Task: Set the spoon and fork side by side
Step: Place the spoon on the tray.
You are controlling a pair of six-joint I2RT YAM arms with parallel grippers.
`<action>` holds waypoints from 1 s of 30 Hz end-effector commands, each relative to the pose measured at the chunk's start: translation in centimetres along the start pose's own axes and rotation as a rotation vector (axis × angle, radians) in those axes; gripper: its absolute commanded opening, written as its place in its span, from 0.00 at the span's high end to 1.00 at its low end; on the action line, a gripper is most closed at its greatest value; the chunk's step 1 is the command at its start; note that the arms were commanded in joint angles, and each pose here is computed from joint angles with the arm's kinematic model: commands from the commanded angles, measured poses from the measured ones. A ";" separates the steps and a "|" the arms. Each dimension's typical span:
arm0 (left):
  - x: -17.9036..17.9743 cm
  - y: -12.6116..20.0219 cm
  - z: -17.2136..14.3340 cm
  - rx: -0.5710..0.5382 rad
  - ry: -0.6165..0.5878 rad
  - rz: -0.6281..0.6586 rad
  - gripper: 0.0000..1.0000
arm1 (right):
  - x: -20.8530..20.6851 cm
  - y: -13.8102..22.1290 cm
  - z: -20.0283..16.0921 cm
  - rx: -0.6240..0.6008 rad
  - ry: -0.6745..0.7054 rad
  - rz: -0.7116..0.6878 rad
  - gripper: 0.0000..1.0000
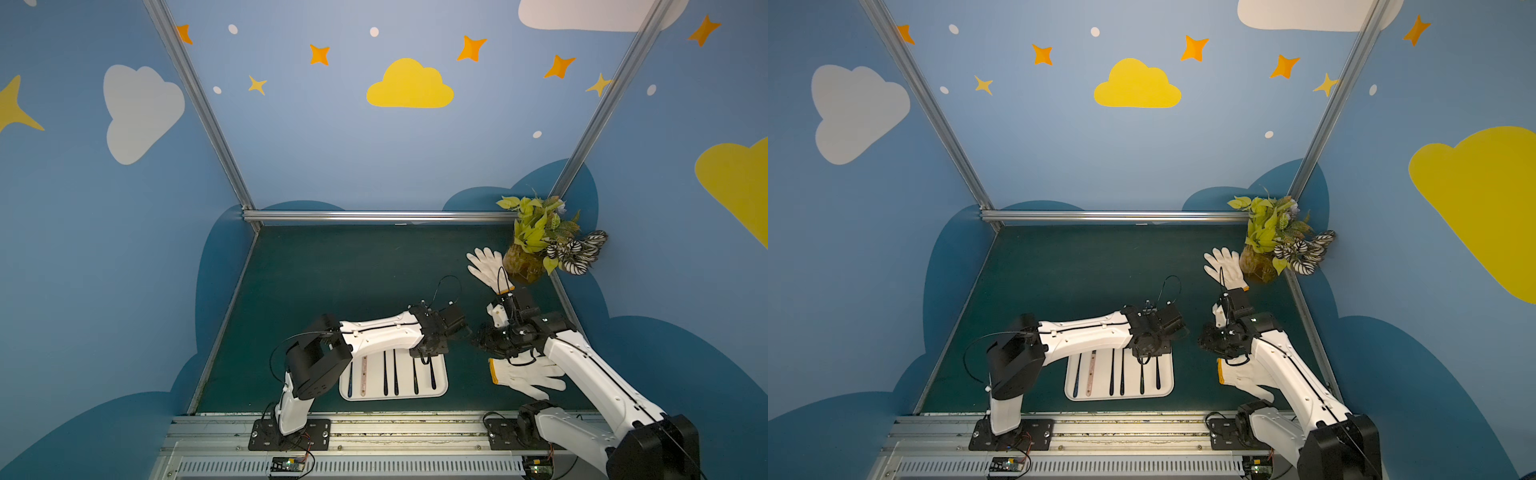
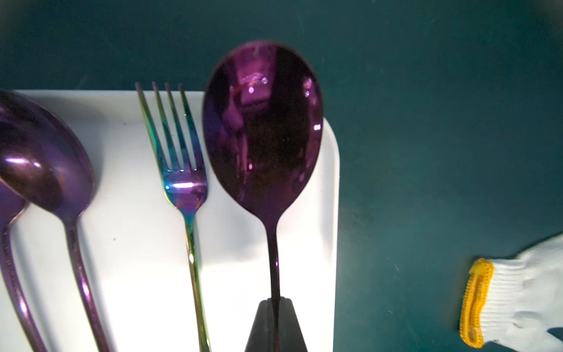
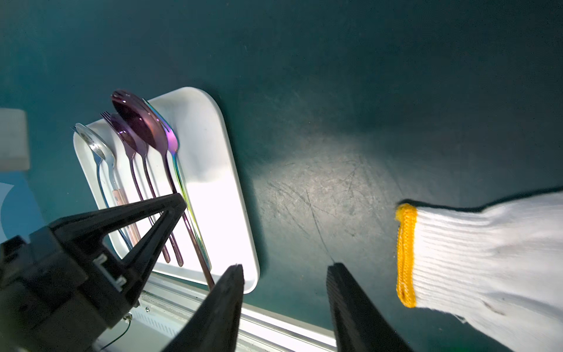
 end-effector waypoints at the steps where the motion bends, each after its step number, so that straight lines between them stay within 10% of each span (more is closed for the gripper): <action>1: -0.2 -0.4 0.5 -0.003 0.010 0.001 0.97 | -0.2 0.0 -0.6 0.016 0.000 0.009 0.50; 30: 1.4 -2.9 0.0 0.037 -0.026 0.079 0.92 | -0.6 -0.2 -1.1 0.027 -0.016 0.000 0.50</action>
Point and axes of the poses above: each gripper's point midway between its finger pads, its own y axis back along the fingers, its own x axis along the line the jaws close on, z = x × y, the point moved 9 cm from there along y, back along the fingers, and after that the axes turned 9 degrees about y, right-handed, at the moved point
